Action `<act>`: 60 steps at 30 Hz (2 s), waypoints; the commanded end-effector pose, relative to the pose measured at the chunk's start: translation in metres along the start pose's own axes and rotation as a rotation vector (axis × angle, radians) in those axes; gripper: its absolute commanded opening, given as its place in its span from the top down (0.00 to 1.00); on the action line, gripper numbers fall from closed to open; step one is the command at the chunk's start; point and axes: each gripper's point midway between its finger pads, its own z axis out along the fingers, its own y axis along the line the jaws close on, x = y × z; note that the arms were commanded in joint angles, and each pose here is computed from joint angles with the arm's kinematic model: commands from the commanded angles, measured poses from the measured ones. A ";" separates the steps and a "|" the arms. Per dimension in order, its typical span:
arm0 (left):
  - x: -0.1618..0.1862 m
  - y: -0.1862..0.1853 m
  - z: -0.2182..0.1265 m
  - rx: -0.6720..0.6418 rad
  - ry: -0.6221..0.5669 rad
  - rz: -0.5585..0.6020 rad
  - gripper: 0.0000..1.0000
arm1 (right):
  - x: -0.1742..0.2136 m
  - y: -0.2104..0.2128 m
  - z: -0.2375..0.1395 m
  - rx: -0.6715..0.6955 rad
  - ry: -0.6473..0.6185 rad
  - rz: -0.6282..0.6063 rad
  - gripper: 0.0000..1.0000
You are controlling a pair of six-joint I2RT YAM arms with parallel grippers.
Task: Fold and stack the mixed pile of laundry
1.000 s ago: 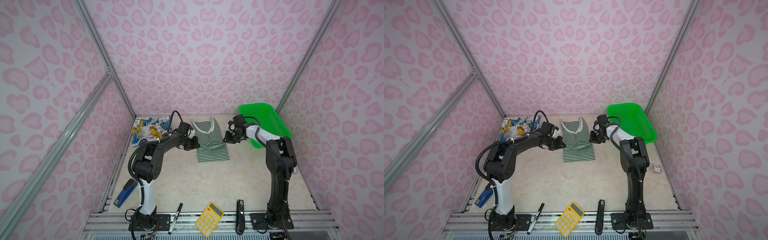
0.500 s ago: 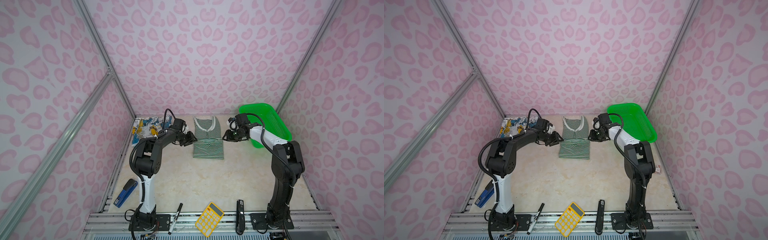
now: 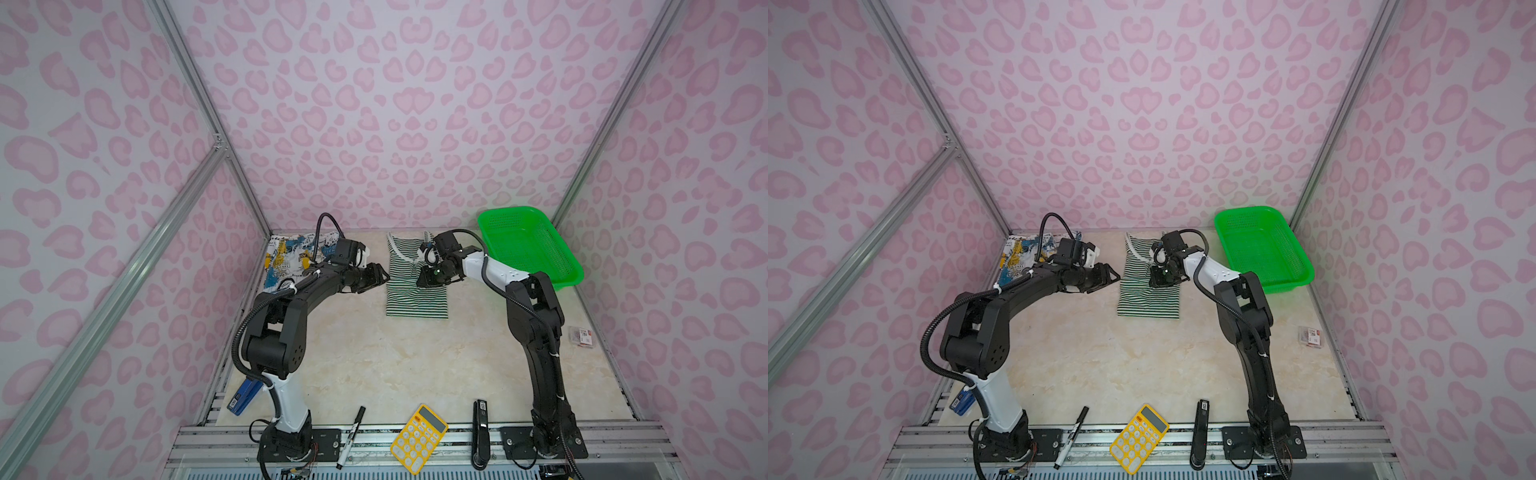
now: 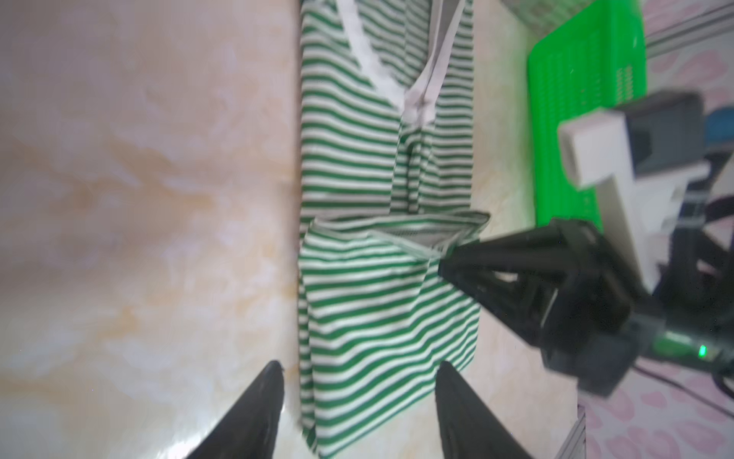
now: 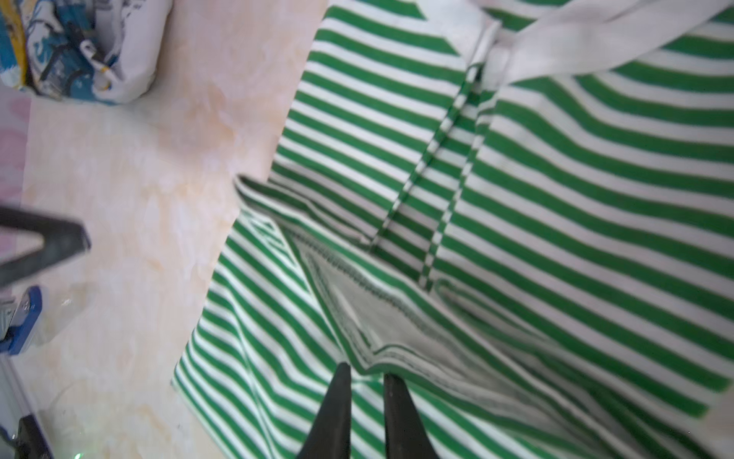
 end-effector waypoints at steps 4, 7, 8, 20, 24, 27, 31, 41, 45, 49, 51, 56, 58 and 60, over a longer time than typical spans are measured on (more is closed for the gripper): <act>0.038 0.003 -0.011 0.014 0.035 0.051 0.37 | -0.015 -0.031 0.025 0.104 -0.011 0.074 0.84; 0.052 0.006 -0.003 0.000 0.070 0.065 0.37 | -0.022 -0.036 0.029 0.122 -0.018 0.086 0.83; 0.055 0.007 0.000 -0.009 0.075 0.068 0.37 | -0.023 -0.035 0.029 0.121 -0.018 0.081 0.82; 0.069 0.016 0.014 -0.076 0.090 0.079 0.39 | 0.011 -0.008 -0.083 0.155 -0.115 0.038 0.54; 0.078 0.014 0.023 -0.055 0.102 0.095 0.42 | 0.062 -0.024 -0.083 0.168 -0.037 0.116 0.53; 0.080 0.012 0.031 -0.038 0.097 0.111 0.47 | 0.089 -0.028 -0.078 0.148 -0.017 0.158 0.52; 0.080 0.016 0.041 -0.036 0.088 0.106 0.54 | 0.113 -0.033 -0.066 0.122 0.004 0.205 0.52; 0.076 0.018 0.052 -0.021 0.062 0.075 0.70 | 0.115 -0.051 -0.030 0.092 0.006 0.256 0.56; 0.082 0.019 0.052 -0.025 0.070 0.061 0.83 | 0.122 -0.053 -0.027 0.097 0.021 0.273 0.68; 0.095 0.021 0.046 -0.033 0.088 0.053 0.94 | 0.138 -0.052 -0.037 0.128 0.042 0.263 0.79; 0.105 0.019 0.042 -0.033 0.096 0.054 0.97 | 0.148 -0.049 -0.042 0.141 0.057 0.250 0.84; 0.140 0.014 0.026 -0.052 0.129 0.051 0.97 | 0.183 -0.037 -0.053 0.153 0.121 0.226 0.93; 0.162 0.014 0.017 -0.073 0.160 0.045 0.97 | 0.198 -0.030 -0.063 0.160 0.141 0.217 0.96; 0.184 0.011 0.007 -0.090 0.192 0.034 0.97 | 0.212 -0.023 -0.074 0.167 0.153 0.206 0.99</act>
